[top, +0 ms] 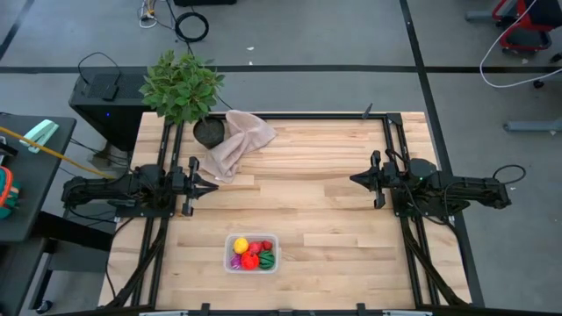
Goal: Pick and placing Produce into tupperware
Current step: Return to Home Position
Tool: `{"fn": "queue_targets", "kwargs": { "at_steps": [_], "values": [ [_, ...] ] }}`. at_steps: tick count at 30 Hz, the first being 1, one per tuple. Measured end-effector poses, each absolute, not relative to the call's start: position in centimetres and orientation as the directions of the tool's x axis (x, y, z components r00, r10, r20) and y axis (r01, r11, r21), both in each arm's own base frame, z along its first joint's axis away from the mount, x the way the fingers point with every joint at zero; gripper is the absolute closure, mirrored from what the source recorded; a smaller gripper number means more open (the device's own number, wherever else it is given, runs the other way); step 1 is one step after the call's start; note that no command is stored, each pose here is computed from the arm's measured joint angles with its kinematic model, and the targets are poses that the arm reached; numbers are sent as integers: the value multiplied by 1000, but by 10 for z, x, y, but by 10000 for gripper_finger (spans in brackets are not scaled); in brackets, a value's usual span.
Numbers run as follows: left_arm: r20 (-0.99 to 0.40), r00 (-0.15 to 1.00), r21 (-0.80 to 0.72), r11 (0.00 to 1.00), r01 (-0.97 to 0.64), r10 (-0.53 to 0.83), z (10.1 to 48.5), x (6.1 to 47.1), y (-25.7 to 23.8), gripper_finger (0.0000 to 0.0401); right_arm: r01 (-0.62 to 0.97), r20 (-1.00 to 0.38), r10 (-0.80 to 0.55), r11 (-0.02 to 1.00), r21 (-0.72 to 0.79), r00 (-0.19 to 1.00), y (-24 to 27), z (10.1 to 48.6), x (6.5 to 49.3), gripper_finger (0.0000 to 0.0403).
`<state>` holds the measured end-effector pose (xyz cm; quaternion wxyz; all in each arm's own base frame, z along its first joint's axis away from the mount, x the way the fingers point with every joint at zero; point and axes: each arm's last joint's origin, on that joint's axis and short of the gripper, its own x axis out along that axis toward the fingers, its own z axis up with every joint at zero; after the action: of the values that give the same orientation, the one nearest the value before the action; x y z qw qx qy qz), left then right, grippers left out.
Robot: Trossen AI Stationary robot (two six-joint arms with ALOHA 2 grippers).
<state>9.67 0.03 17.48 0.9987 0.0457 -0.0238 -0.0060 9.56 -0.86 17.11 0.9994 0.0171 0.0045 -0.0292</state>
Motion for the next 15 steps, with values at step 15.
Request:
{"fn": "queue_targets", "kwargs": {
  "at_steps": [15],
  "values": [
    [47, 999, 92, 996, 10, -14, 175, 97, 0, 370, 59, -10, -58, 998, 34, 998, -9, 171, 96, 389]
  ]
}}
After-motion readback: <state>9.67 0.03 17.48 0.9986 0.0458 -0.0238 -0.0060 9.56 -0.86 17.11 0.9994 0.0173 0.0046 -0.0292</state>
